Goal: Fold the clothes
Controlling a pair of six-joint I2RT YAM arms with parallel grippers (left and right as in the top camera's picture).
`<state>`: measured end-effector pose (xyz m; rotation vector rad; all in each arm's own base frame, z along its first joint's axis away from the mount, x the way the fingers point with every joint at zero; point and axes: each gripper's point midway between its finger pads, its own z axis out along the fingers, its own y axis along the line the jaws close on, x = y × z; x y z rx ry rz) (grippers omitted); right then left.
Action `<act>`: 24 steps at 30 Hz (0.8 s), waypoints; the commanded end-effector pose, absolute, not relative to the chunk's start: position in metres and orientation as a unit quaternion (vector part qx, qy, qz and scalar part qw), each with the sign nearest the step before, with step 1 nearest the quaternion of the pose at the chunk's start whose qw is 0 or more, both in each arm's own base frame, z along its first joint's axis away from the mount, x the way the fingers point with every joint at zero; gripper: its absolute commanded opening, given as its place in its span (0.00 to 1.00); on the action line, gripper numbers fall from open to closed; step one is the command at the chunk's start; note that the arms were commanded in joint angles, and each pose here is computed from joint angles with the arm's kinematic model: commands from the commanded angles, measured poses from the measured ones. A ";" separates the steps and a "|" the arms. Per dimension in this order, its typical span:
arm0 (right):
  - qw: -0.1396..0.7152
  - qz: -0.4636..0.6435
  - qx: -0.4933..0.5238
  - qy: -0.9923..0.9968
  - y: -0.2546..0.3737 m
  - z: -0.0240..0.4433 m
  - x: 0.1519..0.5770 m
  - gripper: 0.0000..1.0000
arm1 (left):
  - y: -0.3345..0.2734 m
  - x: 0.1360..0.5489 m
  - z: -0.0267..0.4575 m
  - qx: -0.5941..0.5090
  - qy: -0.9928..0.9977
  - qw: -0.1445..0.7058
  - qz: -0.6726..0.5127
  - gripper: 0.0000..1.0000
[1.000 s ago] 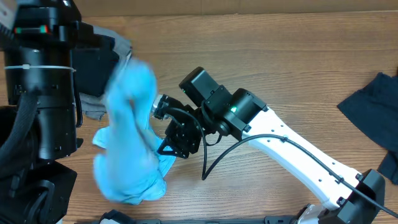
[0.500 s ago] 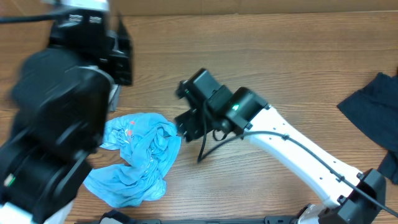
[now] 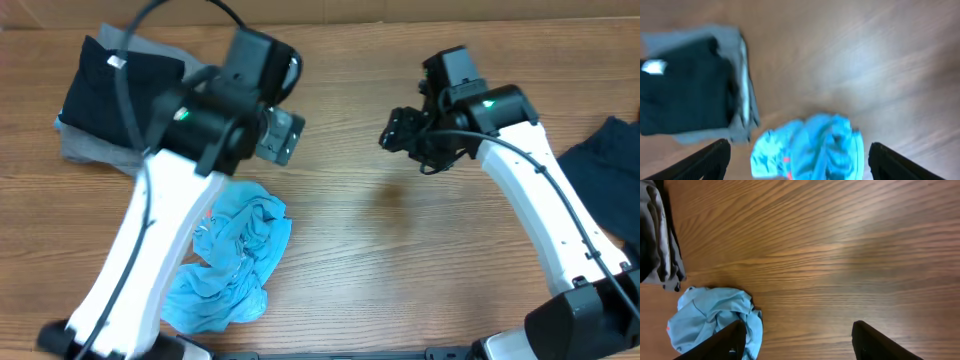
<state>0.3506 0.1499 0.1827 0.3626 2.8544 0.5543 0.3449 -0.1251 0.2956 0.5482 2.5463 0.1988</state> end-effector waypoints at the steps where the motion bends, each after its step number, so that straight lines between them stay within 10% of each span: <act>1: 0.113 0.203 0.110 0.966 0.144 0.193 0.349 0.71 | -0.118 0.351 0.237 0.201 0.962 0.151 0.104 0.90; 11: 0.115 0.202 0.109 0.967 0.142 0.193 0.350 0.72 | -0.090 0.330 0.129 0.154 0.968 -0.100 0.172 0.89; 24: 0.115 0.200 0.098 0.968 0.142 0.193 0.349 0.72 | -0.085 0.329 0.069 0.133 0.964 -0.189 0.134 0.79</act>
